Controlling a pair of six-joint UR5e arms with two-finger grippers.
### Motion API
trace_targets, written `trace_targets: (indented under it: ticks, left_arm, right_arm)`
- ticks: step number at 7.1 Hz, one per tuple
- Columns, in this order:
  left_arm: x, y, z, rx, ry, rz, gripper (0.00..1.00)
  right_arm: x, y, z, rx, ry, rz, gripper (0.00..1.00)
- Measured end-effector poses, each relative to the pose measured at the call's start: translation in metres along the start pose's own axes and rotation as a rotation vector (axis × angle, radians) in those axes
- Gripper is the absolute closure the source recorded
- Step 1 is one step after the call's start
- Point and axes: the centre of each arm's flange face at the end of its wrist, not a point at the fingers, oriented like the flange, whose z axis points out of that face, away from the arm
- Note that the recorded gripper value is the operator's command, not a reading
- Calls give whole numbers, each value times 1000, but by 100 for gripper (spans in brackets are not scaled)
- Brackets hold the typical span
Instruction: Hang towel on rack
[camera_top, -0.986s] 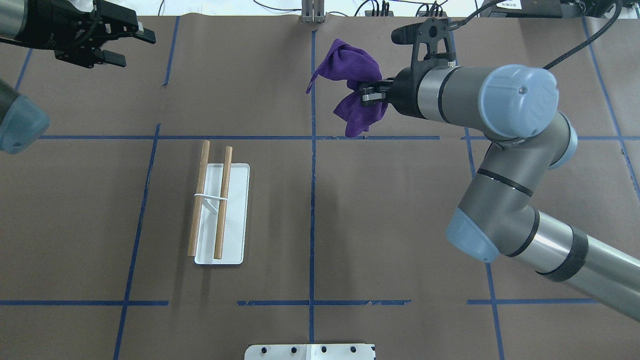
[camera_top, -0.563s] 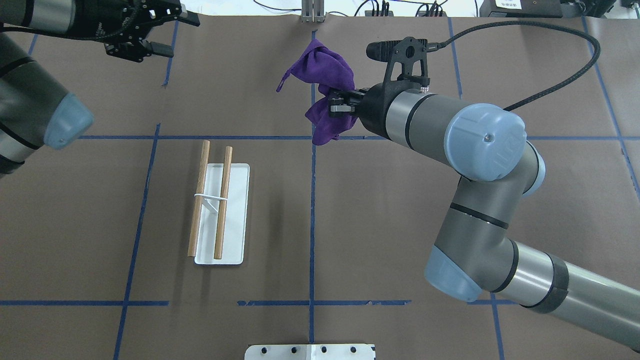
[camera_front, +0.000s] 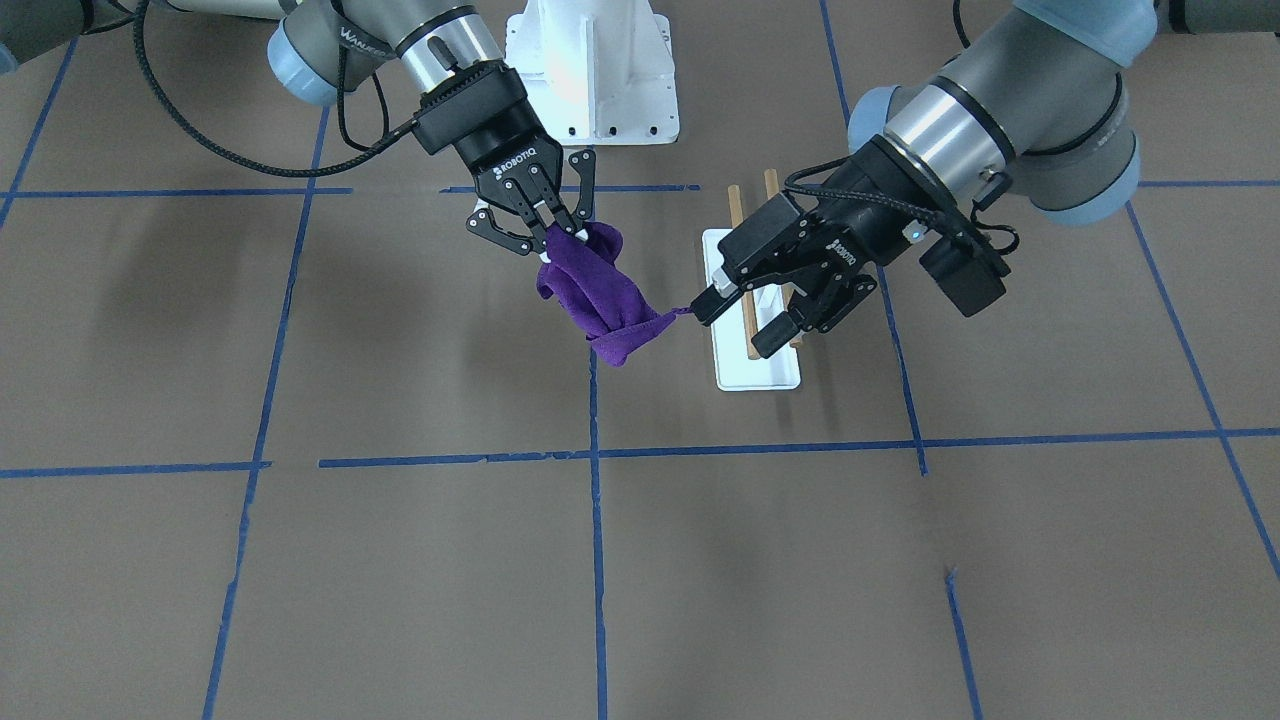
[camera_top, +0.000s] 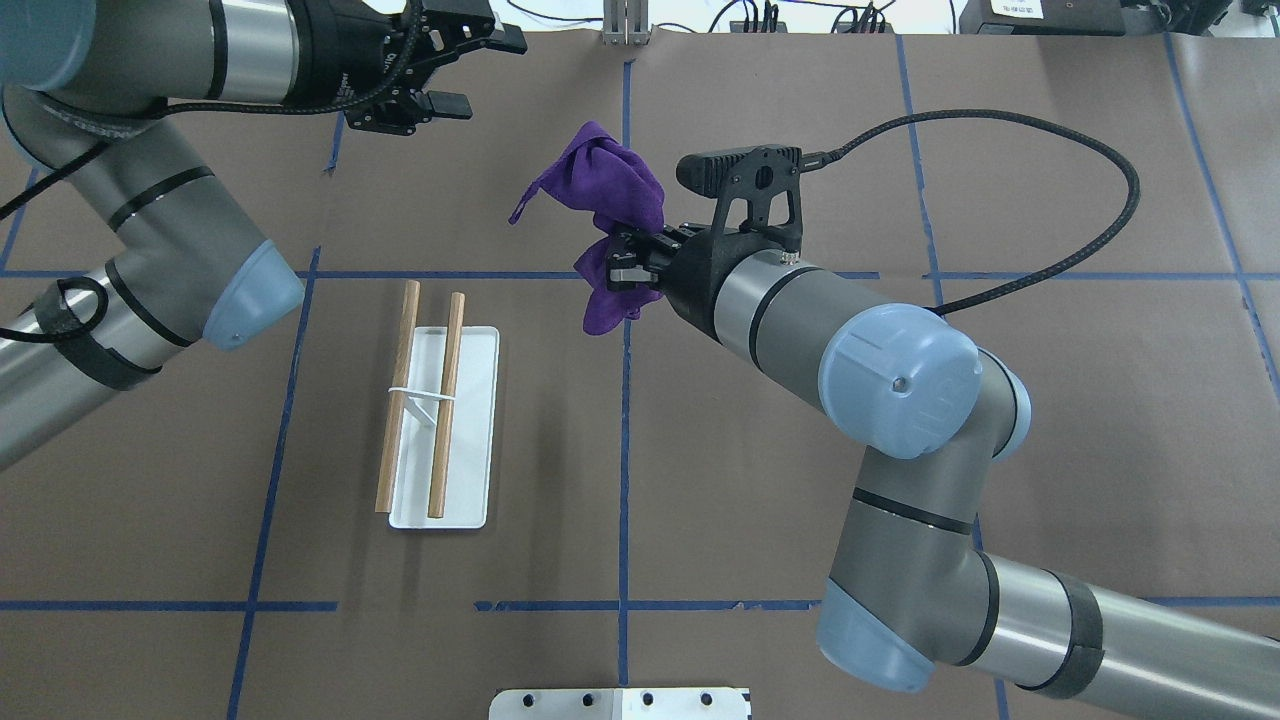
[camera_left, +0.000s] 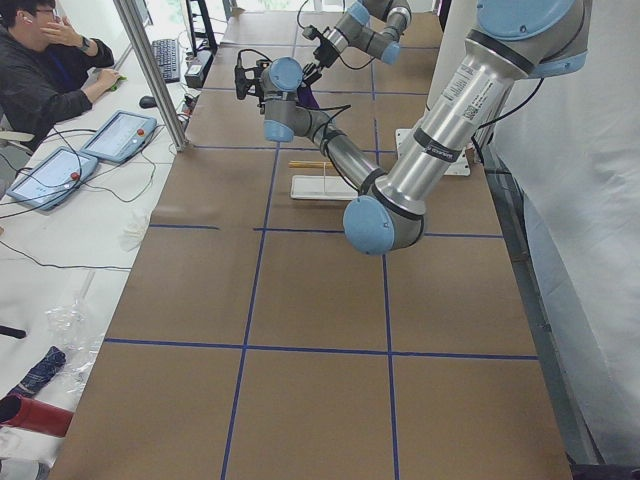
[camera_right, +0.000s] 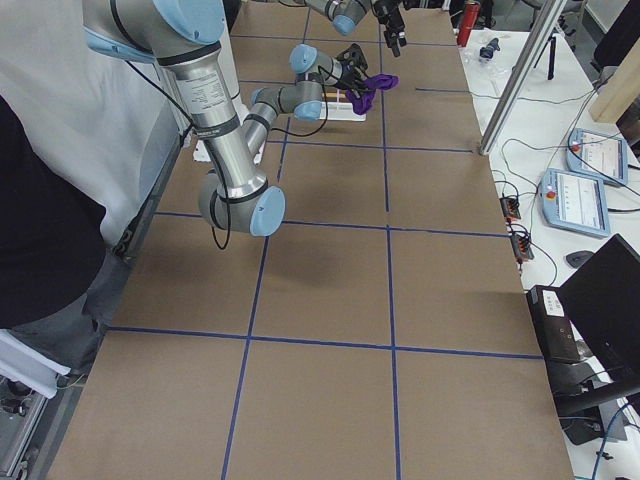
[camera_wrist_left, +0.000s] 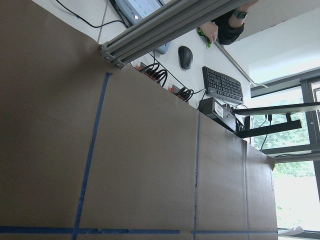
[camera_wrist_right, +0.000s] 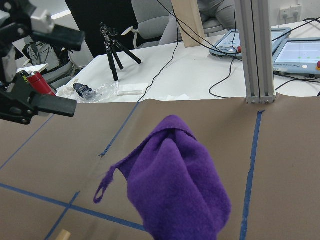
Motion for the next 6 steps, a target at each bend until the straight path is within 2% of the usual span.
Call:
trace_targets:
  ticks: [3, 6]
  left_arm:
    - [10, 27, 38, 18, 21, 7, 0]
    - [11, 42, 60, -10, 12, 24, 11]
  right_arm:
    - [-6, 2, -5, 4, -11, -14, 100]
    - [-9, -2, -10, 7, -21, -15, 100]
